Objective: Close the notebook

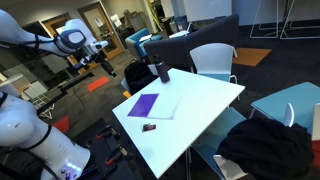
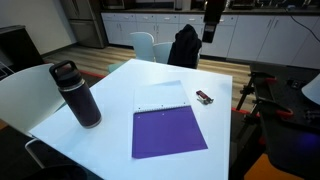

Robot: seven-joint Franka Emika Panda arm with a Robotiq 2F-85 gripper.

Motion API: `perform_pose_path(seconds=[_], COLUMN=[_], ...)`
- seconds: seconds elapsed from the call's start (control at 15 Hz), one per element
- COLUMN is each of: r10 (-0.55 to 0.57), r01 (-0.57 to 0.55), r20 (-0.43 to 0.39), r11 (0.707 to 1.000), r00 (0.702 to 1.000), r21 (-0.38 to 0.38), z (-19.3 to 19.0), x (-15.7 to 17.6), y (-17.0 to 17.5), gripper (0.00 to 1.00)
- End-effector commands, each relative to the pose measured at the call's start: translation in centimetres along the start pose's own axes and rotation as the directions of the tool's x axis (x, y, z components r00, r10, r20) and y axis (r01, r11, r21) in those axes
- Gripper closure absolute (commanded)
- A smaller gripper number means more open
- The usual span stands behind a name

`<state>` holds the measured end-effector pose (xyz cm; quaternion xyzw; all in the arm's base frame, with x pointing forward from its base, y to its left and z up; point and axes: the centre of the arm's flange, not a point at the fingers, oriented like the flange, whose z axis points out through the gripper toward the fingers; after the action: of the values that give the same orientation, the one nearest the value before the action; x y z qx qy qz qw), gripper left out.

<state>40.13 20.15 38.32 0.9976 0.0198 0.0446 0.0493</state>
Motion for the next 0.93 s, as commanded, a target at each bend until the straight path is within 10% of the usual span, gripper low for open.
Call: perform_pose_path(seconds=[0.0,0.87], r10=[-0.019,-0.046], r01=[0.017,0.041], r20=[-0.045,-0.057], r11=[0.999,0.996], r00=[0.999,0.997], r21=[-0.035,-0.077], z=[3.2,9.9], x=[3.6,6.0], y=[-5.3,-7.2], gripper=[0.0,0.0])
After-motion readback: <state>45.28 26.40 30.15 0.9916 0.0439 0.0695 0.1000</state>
